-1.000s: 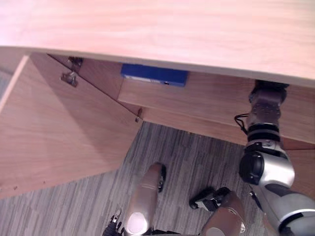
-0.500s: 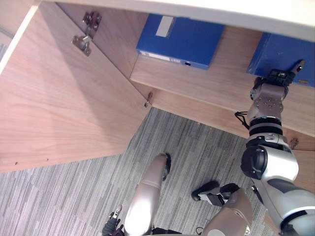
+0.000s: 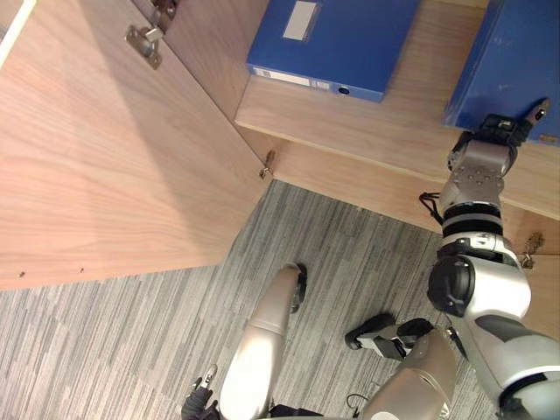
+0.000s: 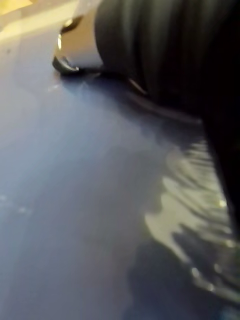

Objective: Walk over to the cabinet, pick up the folder, carry it to the office cabinet, place the folder inside the office cabinet, then close the office cabinet door

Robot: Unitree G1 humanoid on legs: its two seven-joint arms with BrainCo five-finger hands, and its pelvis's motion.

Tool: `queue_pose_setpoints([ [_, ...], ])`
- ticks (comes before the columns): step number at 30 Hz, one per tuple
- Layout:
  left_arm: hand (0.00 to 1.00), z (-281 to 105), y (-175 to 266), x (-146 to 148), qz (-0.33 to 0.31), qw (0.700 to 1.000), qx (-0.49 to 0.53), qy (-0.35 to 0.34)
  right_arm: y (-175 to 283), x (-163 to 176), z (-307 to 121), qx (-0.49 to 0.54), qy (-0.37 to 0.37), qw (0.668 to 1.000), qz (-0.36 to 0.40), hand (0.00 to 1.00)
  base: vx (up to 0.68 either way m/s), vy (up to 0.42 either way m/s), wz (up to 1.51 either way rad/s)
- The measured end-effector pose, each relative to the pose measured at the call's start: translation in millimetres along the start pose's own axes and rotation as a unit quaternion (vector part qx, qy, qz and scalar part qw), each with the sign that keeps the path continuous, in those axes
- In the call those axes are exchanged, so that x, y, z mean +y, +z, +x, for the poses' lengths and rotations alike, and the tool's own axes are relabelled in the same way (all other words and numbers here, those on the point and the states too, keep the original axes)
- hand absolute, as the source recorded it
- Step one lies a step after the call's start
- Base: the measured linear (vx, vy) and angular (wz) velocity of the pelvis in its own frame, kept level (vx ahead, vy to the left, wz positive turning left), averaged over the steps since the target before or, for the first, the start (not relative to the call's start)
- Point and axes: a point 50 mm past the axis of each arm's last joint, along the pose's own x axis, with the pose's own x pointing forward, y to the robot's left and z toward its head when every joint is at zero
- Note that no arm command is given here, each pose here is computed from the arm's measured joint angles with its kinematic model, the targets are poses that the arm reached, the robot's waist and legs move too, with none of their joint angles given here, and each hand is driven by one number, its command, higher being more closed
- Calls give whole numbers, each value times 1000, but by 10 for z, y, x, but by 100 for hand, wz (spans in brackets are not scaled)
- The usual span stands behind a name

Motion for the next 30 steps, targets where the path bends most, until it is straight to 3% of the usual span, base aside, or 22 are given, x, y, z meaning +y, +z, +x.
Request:
queue_pose_setpoints([
  [2, 0, 0, 2, 2, 0, 1000, 0, 0, 30, 10, 11, -1, 0, 1000, -7, 100, 9, -2, -2],
  [3, 0, 1, 6, 4, 1, 1000, -1, 0, 54, 13, 24, -1, -1, 1000, -13, 0, 0, 0, 0],
  [13, 0, 9, 71, 35, 4, 1000, -11, 0, 233, 110, 83, -22, 26, 994, -103, 0, 7, -3, -1],
  [19, 0, 11, 86, 34, 4, 1000, -13, -9, 163, 160, 88, -21, 83, 956, -281, 0, 12, -9, -7],
  [26, 0, 15, 157, 66, 10, 999, -23, -25, -45, 105, 70, 19, 152, 877, -455, 0, -2, -5, -4],
  [29, 0, 14, 219, 74, 8, 999, -36, -30, -72, 131, 80, 18, 170, 822, -544, 0, -2, 13, -14],
  [30, 0, 16, 244, 92, 12, 999, -38, -32, -89, 143, 80, 12, 183, 773, -608, 0, -1, 14, -6],
])
